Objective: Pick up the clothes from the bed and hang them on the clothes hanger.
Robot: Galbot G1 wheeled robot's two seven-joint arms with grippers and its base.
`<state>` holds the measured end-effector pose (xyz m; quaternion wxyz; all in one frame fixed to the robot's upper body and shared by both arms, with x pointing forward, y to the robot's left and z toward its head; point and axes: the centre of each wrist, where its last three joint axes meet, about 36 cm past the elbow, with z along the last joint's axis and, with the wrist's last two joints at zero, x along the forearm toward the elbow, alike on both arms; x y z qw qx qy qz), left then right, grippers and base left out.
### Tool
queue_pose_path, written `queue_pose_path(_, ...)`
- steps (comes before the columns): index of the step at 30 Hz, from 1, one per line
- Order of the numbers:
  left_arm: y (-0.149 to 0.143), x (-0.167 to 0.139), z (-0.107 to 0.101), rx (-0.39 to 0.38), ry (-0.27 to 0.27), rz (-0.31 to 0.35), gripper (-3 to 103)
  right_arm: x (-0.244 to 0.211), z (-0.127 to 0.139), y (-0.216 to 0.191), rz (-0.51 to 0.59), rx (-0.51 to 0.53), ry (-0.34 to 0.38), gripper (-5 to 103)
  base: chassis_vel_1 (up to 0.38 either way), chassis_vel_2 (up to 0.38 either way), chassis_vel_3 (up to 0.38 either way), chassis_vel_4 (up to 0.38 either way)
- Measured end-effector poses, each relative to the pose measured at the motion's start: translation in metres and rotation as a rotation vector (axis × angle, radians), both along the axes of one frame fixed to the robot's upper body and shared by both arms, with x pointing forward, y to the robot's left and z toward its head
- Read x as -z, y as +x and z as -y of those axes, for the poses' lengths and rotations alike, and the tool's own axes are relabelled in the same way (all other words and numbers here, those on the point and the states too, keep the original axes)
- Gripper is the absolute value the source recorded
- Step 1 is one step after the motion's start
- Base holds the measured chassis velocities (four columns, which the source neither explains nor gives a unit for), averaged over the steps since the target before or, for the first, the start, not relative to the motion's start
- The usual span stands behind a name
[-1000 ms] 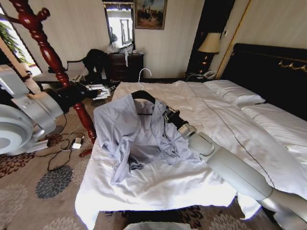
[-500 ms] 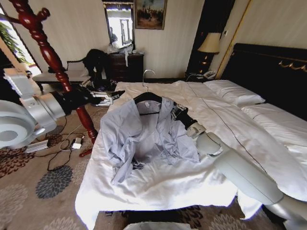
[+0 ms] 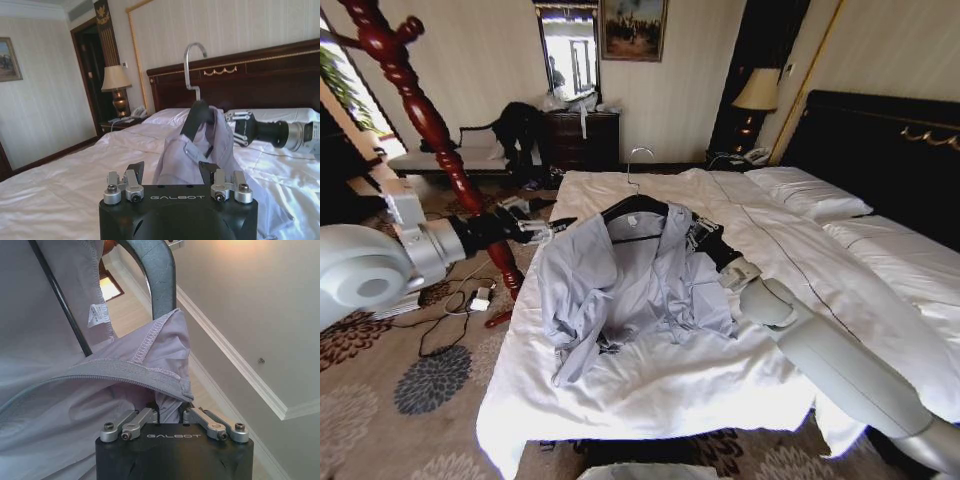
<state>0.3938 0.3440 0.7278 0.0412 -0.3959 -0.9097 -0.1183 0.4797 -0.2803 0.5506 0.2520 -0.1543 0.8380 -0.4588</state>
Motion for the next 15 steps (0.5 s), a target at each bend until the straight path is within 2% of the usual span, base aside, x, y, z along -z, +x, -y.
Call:
queue_pose_path(4, 0.003, 0.002, -0.003, 0.003, 0.026, -0.002, 63, -0.004, -0.001, -0.002, 0.008, -0.013, 0.002, 16, 0.000, 0.000, 0.000, 0.000)
queue_pose_path(5, 0.004, 0.002, -0.003, 0.008, 0.033, 0.000, 60, -0.006, -0.001, -0.003, 0.013, -0.019, 0.002, 16, 0.000, 0.000, 0.000, 0.000)
queue_pose_path(6, 0.004, 0.002, -0.003, 0.012, 0.037, 0.000, 64, -0.006, -0.002, -0.003, 0.018, -0.025, 0.001, 16, 0.000, 0.000, 0.000, 0.000)
queue_pose_path(8, 0.004, 0.002, -0.003, 0.015, 0.040, 0.000, 64, -0.007, -0.003, -0.004, 0.023, -0.030, 0.000, 16, 0.000, 0.000, 0.000, 0.000)
queue_pose_path(9, 0.005, 0.003, -0.003, 0.017, 0.043, -0.001, 74, -0.008, -0.005, -0.006, 0.030, -0.041, -0.003, 16, 0.000, 0.000, 0.000, 0.000)
queue_pose_path(10, 0.004, 0.004, -0.003, 0.018, 0.043, -0.003, 74, -0.008, -0.007, -0.007, 0.033, -0.051, -0.008, 16, 0.000, 0.000, 0.000, 0.000)
queue_pose_path(13, 0.002, 0.005, 0.001, 0.029, 0.048, -0.005, 86, -0.008, -0.016, -0.006, 0.039, -0.080, -0.014, 16, 0.000, 0.000, 0.000, 0.000)
queue_pose_path(15, 0.001, 0.005, 0.003, 0.033, 0.051, -0.007, 88, -0.009, -0.020, -0.005, 0.042, -0.090, -0.011, 16, 0.000, 0.000, 0.000, 0.000)
